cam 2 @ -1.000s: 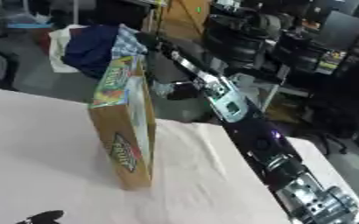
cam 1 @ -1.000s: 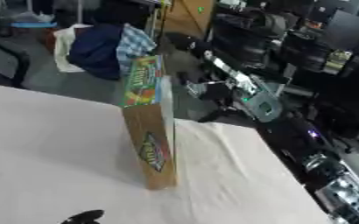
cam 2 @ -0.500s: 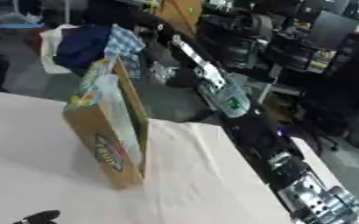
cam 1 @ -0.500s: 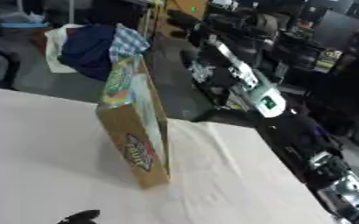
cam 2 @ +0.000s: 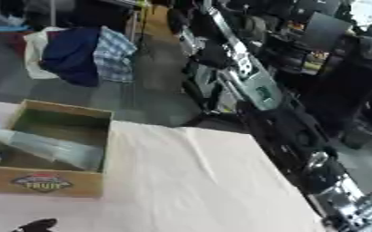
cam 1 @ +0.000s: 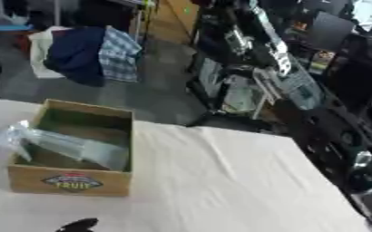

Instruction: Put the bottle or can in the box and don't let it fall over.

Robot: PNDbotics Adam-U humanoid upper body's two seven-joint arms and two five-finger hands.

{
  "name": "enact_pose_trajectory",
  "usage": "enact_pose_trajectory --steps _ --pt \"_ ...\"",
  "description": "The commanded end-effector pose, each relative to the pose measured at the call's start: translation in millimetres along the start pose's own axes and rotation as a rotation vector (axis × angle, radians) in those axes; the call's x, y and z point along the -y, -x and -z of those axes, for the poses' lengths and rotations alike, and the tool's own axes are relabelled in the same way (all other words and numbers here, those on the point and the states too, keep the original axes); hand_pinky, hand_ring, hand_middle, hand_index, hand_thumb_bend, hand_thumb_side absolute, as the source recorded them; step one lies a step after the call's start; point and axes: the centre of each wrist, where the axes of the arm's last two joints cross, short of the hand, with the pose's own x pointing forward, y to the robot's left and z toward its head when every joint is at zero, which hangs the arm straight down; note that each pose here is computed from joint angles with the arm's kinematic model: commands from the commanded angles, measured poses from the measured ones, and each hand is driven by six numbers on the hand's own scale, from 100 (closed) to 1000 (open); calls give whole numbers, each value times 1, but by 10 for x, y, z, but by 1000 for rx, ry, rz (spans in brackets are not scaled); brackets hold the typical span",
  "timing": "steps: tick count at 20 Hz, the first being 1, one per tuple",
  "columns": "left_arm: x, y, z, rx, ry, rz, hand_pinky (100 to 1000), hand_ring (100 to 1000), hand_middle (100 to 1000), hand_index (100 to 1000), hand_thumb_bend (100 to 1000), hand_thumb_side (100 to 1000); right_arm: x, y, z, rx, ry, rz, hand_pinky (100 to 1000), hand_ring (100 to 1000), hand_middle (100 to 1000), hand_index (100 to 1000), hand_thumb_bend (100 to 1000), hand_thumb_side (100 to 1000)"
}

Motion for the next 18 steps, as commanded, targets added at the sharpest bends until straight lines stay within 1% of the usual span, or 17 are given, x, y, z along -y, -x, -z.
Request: enact_pose_trajectory --steps 1,2,3,4,7,9,11,15,18 --pt "-121 -91 -45 21 -39 39 707 648 573 821 138 1000 199 -229 19 19 52 -26 842 953 913 1000 100 470" --pt "-157 -98 -78 20 -52 48 707 648 573 821 137 1000 199 -257 -39 9 72 -19 839 952 911 999 100 470" --pt "-193 -107 -111 18 -67 55 707 648 573 821 137 1000 194 -285 -102 -2 89 -11 833 953 909 994 100 666" --pt "-232 -117 -149 17 -84 63 707 648 573 821 135 1000 181 -309 -181 -19 105 -2 831 955 905 995 100 470" --pt "-335 -166 -248 21 -135 82 706 648 573 820 131 1000 115 -394 -441 -78 137 29 833 982 912 995 100 470" --pt "-390 -214 -301 33 -171 91 706 647 573 819 128 1000 47 -458 -619 -128 154 59 832 1000 918 999 100 470" --pt "-430 -258 -345 41 -197 99 706 648 573 818 125 1000 -37 -532 -788 -168 165 84 832 1000 919 1000 100 470" --pt "-496 -319 -446 45 -242 115 706 648 573 818 122 1000 -271 -679 -1212 -272 202 120 830 1000 929 1000 100 470" --pt "-540 -338 -538 39 -280 125 706 650 575 818 120 1000 -495 -758 -1594 -407 264 148 817 1000 947 1000 100 470"
